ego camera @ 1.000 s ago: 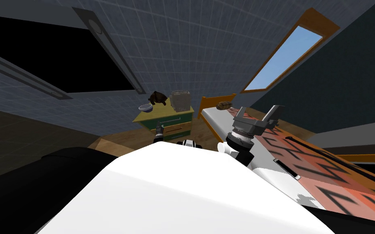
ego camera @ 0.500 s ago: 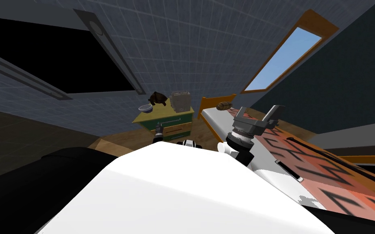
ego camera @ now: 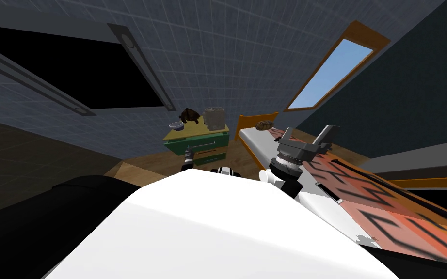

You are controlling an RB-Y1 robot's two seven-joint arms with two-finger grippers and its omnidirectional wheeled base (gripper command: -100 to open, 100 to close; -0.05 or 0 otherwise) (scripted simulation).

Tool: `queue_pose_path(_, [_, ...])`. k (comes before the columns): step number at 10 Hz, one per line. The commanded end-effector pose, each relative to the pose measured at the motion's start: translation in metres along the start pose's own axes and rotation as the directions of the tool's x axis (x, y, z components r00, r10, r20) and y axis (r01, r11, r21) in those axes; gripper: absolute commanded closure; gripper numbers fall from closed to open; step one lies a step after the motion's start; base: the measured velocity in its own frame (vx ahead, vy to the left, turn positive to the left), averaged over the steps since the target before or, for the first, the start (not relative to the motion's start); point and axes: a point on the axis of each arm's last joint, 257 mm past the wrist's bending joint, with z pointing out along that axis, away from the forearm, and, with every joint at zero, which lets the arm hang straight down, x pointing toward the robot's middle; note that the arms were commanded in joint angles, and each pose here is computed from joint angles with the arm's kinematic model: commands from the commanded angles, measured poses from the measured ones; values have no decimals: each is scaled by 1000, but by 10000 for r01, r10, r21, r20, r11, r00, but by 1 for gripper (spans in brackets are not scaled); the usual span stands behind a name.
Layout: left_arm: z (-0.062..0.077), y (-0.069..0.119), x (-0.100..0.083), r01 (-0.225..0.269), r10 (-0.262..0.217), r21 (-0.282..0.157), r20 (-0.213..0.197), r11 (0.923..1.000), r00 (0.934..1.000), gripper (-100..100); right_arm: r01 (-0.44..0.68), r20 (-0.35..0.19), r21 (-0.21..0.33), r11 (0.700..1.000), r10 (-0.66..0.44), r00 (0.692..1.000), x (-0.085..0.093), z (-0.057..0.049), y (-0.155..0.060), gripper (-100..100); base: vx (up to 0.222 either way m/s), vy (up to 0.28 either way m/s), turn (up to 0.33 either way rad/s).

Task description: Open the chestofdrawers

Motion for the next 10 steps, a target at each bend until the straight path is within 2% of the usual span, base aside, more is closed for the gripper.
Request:
queue_pose_path(1, [-4, -1, 0, -13, 13, -38, -41, 10000, 10000, 100, 0, 0, -1, 10000, 0, 10000, 0, 0, 0, 0, -174, -89, 21])
queue_pose_path(5, [-7, -3, -1, -21, 21, -30, -61, 10000, 10000, 100, -2, 1, -1, 10000, 2, 10000, 0, 0, 0, 0, -152, -73, 11])
queue_pose_path(9, [-16, -3, 1, -14, 13, -83, -139, 10000, 9999, 100, -2, 1, -1, 10000, 2, 10000, 0, 0, 0, 0, -160, -71, 15])
queue_pose_path(10, [-13, -14, -7, -25, 25, -54, -66, 10000, 10000, -100, -2, 1, -1, 10000, 2, 10000, 0, 0, 0, 0, -84, -49, -13])
